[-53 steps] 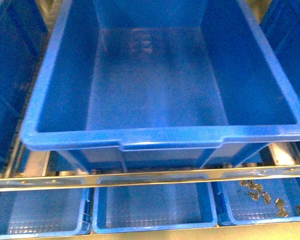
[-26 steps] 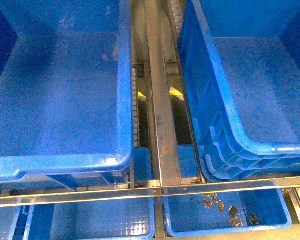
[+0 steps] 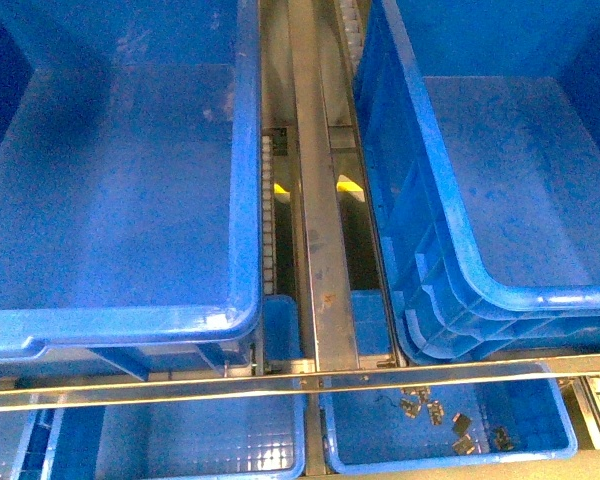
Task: Pick red and yellow buttons and place in box
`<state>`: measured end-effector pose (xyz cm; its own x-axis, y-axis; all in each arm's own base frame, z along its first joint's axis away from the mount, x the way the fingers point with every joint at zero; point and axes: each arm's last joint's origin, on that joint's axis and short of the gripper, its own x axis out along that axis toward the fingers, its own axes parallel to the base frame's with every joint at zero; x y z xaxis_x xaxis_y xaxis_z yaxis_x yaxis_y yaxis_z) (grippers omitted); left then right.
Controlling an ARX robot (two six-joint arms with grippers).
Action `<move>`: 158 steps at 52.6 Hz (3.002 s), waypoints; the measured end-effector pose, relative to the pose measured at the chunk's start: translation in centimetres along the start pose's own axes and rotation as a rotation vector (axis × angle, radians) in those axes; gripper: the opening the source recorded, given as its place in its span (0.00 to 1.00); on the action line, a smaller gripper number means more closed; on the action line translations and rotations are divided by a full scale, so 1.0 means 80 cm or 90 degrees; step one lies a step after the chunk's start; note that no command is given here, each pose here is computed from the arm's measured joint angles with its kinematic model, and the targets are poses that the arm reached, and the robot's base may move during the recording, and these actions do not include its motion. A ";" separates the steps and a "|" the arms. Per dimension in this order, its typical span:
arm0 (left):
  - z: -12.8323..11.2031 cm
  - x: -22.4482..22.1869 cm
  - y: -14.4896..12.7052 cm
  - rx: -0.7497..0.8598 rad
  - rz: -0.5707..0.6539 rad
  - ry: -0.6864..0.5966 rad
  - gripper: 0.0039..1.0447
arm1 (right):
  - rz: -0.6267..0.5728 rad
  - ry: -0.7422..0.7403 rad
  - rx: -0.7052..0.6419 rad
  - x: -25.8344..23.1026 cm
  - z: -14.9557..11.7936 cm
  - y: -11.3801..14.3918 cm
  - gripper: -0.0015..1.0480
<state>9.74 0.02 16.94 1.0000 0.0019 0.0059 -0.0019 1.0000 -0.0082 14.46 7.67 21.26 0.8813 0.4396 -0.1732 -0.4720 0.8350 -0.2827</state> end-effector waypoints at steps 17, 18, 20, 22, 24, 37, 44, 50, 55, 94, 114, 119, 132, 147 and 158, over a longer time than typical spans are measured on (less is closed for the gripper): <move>0.000 0.000 0.000 0.000 0.000 0.000 0.02 | -0.016 0.002 0.015 0.002 -0.005 -0.015 0.25; 0.000 0.000 0.000 0.000 0.000 0.000 0.02 | -0.016 0.001 0.017 0.003 -0.005 -0.017 0.25; 0.000 0.000 0.000 0.000 0.000 0.000 0.08 | -0.017 0.003 0.022 0.006 -0.008 -0.024 0.25; 0.000 0.000 0.000 0.000 0.000 0.000 0.18 | -0.019 0.005 0.034 0.015 -0.012 -0.038 0.25; 0.000 0.000 0.000 0.000 0.000 0.000 0.26 | -0.029 0.004 0.044 0.028 -0.013 -0.055 0.25; 0.000 0.000 0.000 0.000 0.000 0.000 0.67 | -0.056 0.064 0.027 0.152 -0.015 -0.138 0.25; 0.000 0.000 0.000 0.000 0.000 0.000 0.94 | -0.083 0.161 0.052 0.247 -0.051 -0.177 0.25; 0.000 0.000 0.000 0.001 0.000 0.000 0.93 | -0.100 0.206 0.078 0.297 -0.076 -0.195 0.25; 0.000 0.000 0.000 0.001 0.000 0.000 0.93 | -0.111 0.227 0.079 0.326 -0.089 -0.204 0.25; 0.000 0.000 0.000 0.001 0.000 0.000 0.93 | -0.195 0.350 0.090 0.373 -0.165 -0.215 0.68; 0.000 0.000 0.000 0.001 0.000 0.000 0.93 | -0.149 0.191 0.070 0.202 -0.079 -0.186 0.94; 0.000 0.000 0.000 0.001 0.000 0.000 0.93 | -0.099 0.209 0.122 0.113 -0.082 -0.134 0.94; 0.000 0.000 0.000 0.001 0.000 0.000 0.93 | -0.141 0.201 0.251 0.009 -0.082 -0.085 0.94; 0.000 0.000 0.000 0.001 0.000 0.000 0.93 | -0.307 -0.060 0.199 -0.013 -0.088 -0.073 0.49; 0.000 0.000 0.000 0.001 0.000 0.000 0.93 | -0.307 -0.051 0.202 -0.027 -0.091 -0.065 0.15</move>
<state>9.74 0.02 16.94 1.0000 0.0023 0.0055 -0.0023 1.0000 -0.0067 14.87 -0.02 16.24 0.9998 -0.0015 -0.0189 0.0013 0.9999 -0.0135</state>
